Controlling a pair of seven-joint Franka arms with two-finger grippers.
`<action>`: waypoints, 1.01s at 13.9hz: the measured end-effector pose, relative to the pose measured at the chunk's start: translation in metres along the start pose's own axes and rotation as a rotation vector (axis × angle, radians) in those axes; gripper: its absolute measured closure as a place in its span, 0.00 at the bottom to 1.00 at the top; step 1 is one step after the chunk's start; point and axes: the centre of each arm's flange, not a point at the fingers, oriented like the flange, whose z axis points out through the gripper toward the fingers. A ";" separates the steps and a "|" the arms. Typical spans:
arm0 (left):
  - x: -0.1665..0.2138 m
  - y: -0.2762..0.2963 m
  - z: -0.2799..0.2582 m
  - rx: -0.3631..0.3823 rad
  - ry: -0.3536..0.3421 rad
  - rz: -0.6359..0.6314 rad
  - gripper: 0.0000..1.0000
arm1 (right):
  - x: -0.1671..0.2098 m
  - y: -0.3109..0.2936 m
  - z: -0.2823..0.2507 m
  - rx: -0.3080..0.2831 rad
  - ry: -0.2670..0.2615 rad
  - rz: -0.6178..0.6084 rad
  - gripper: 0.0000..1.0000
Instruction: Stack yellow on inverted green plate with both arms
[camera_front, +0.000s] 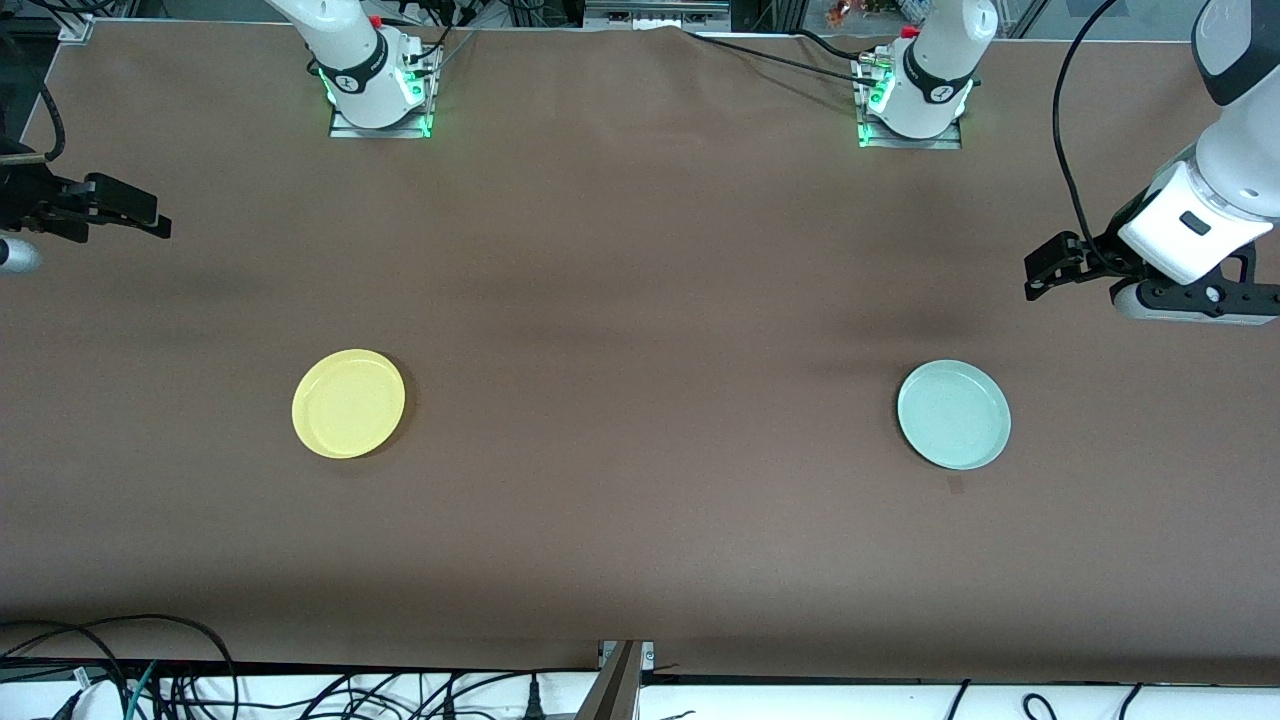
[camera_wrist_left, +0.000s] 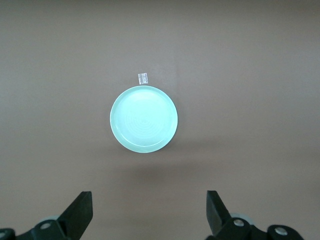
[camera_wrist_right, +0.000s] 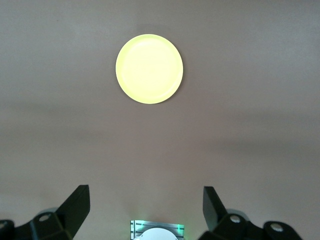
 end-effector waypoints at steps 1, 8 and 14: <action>0.000 0.000 0.000 0.000 0.000 0.000 0.00 | 0.000 0.000 0.000 0.000 0.000 0.000 0.00; 0.000 -0.001 0.000 0.000 0.000 -0.005 0.00 | 0.000 0.000 0.000 0.000 0.000 0.000 0.00; 0.000 -0.001 0.000 0.000 0.000 -0.010 0.00 | 0.000 0.000 0.000 0.000 0.000 0.000 0.00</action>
